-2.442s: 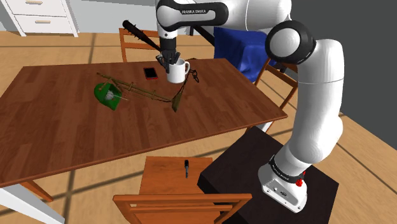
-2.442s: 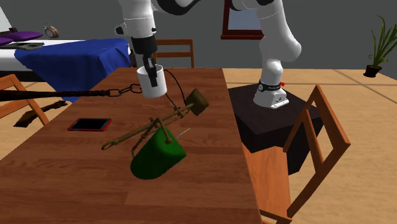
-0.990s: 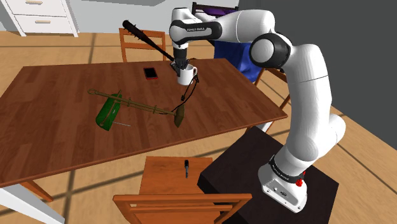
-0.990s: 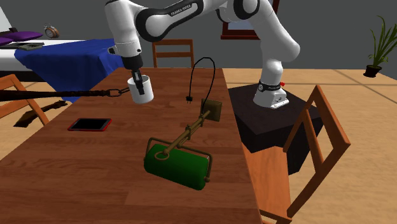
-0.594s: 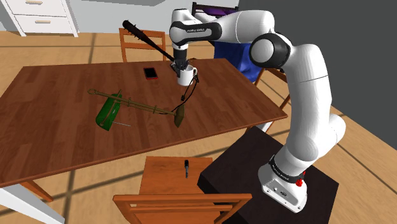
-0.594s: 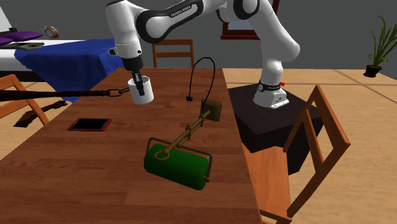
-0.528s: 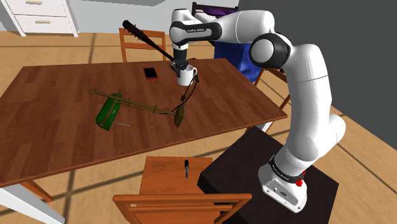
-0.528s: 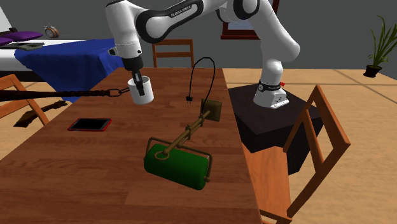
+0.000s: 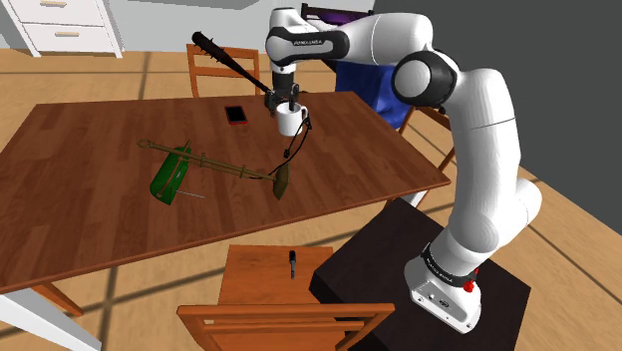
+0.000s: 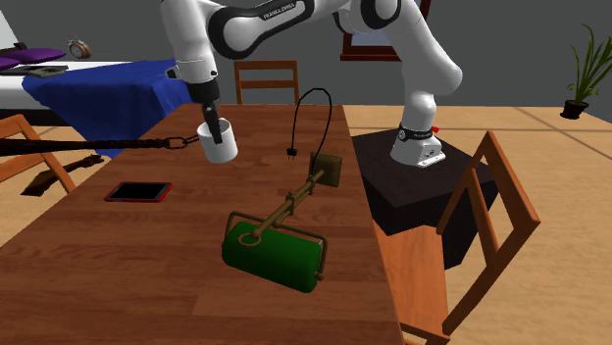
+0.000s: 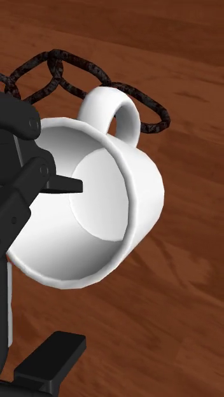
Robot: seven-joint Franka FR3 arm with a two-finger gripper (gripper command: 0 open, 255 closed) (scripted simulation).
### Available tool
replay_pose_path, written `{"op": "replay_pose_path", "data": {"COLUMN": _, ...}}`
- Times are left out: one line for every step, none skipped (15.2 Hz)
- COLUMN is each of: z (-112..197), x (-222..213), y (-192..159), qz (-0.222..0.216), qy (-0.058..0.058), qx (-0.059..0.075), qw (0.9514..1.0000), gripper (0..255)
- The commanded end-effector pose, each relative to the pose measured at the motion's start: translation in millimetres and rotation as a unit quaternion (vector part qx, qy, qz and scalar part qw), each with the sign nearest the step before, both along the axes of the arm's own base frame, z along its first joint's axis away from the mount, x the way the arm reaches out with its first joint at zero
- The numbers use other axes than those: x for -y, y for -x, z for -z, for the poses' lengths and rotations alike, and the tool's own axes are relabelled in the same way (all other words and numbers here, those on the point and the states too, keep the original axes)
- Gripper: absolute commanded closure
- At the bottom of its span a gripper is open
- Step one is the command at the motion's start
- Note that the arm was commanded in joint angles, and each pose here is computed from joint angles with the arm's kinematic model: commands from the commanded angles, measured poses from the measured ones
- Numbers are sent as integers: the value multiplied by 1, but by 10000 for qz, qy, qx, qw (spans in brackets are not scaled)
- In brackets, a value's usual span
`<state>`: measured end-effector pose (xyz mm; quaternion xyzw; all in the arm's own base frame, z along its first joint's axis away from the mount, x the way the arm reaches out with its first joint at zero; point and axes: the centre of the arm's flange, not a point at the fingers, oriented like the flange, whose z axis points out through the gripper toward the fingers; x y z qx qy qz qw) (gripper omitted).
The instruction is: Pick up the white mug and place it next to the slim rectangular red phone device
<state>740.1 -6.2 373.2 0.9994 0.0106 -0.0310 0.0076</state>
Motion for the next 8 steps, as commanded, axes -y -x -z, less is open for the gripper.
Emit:
{"op": "replay_pose_path", "data": {"z": -24, "x": -2, "y": -3, "qz": -1, "qy": 0, "qx": -1, "qw": 10000, "gripper": 0}}
{"op": "replay_pose_path", "data": {"z": -34, "x": -2, "y": -4, "qz": -1, "qy": 0, "qx": -1, "qw": 10000, "gripper": 0}}
{"op": "replay_pose_path", "data": {"z": -34, "x": -2, "y": -4, "qz": -1, "qy": 0, "qx": 0, "qw": 10000, "gripper": 0}}
{"op": "replay_pose_path", "data": {"z": -34, "x": -2, "y": -4, "qz": -1, "qy": 0, "qx": 0, "qw": 10000, "gripper": 0}}
{"op": "replay_pose_path", "data": {"z": -34, "x": -2, "y": -4, "qz": -1, "qy": 0, "qx": 0, "qw": 10000, "gripper": 0}}
{"op": "replay_pose_path", "data": {"z": -34, "x": -2, "y": -4, "qz": -1, "qy": 0, "qx": 0, "qw": 10000, "gripper": 0}}
{"op": "replay_pose_path", "data": {"z": -34, "x": -2, "y": -4, "qz": -1, "qy": 0, "qx": 0, "qw": 10000, "gripper": 0}}
{"op": "replay_pose_path", "data": {"z": -34, "x": -2, "y": -4, "qz": -1, "qy": 0, "qx": 0, "qw": 10000, "gripper": 0}}
